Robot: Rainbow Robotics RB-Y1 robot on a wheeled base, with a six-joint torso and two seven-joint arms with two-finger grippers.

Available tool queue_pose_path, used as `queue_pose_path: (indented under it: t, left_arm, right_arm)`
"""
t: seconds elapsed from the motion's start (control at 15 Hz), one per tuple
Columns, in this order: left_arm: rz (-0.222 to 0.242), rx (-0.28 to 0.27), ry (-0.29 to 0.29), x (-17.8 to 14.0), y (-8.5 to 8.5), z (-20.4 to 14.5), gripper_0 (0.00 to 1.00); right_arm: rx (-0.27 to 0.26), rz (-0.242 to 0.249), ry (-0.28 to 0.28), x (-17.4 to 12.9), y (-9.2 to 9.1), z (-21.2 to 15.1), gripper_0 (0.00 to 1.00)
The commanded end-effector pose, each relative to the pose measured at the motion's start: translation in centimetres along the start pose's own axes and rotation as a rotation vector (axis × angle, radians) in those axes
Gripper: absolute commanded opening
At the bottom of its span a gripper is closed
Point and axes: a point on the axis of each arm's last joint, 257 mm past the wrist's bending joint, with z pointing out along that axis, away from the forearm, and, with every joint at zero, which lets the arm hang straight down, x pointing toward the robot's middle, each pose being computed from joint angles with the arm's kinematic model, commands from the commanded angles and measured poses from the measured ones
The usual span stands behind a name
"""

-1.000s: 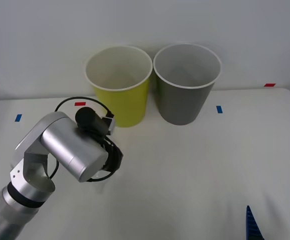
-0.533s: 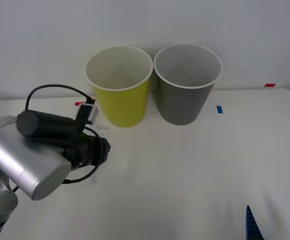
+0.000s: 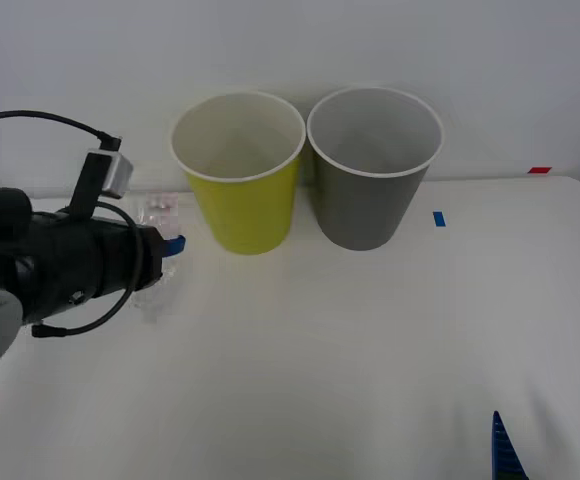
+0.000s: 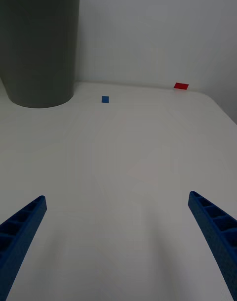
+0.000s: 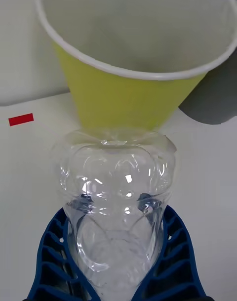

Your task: Put cans in the gray bin and PET bottles in the light green bin.

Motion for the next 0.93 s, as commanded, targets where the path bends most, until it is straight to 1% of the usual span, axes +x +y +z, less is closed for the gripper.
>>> queue_pose_path:
  t: [0.07,0.2,0.27,0.33,0.4,0.53,0.67,0.8,0.93]
  left_arm:
    - [0.030,-0.013,-0.084,-2.2,1.3,-2.6,0.00]
    - [0.018,-0.010,-0.137,-3.8,2.4,-4.5,0.00]
    - [0.044,-0.029,-0.159,-4.5,3.2,-5.3,0.00]
    - [0.085,-0.055,-0.186,-5.3,4.0,-6.2,0.00]
    - [0.101,-0.072,-0.211,-6.0,4.5,-7.0,0.00]
    - [0.084,-0.084,-0.276,-7.8,5.3,-8.8,0.00]
    - [0.080,-0.109,-0.345,-9.8,6.2,-10.1,0.00]
    - [0.093,-0.136,-0.403,-11.9,6.6,-11.2,0.00]
    - [0.113,-0.159,-0.452,-13.7,6.4,-11.5,0.00]
  right_arm:
    - [0.000,0.000,0.000,0.0,0.0,0.0,1.00]
    - [0.000,0.000,0.000,0.0,0.0,0.0,1.00]
    - [0.000,0.000,0.000,0.0,0.0,0.0,1.00]
    - [0.000,0.000,0.000,0.0,0.0,0.0,1.00]
    - [0.000,0.000,0.000,0.0,0.0,0.0,1.00]
    - [0.000,0.000,0.000,0.0,0.0,0.0,1.00]
    - [0.000,0.000,0.000,0.0,0.0,0.0,1.00]
    - [0.000,0.000,0.000,0.0,0.0,0.0,1.00]
    - [0.000,0.000,0.000,0.0,0.0,0.0,1.00]
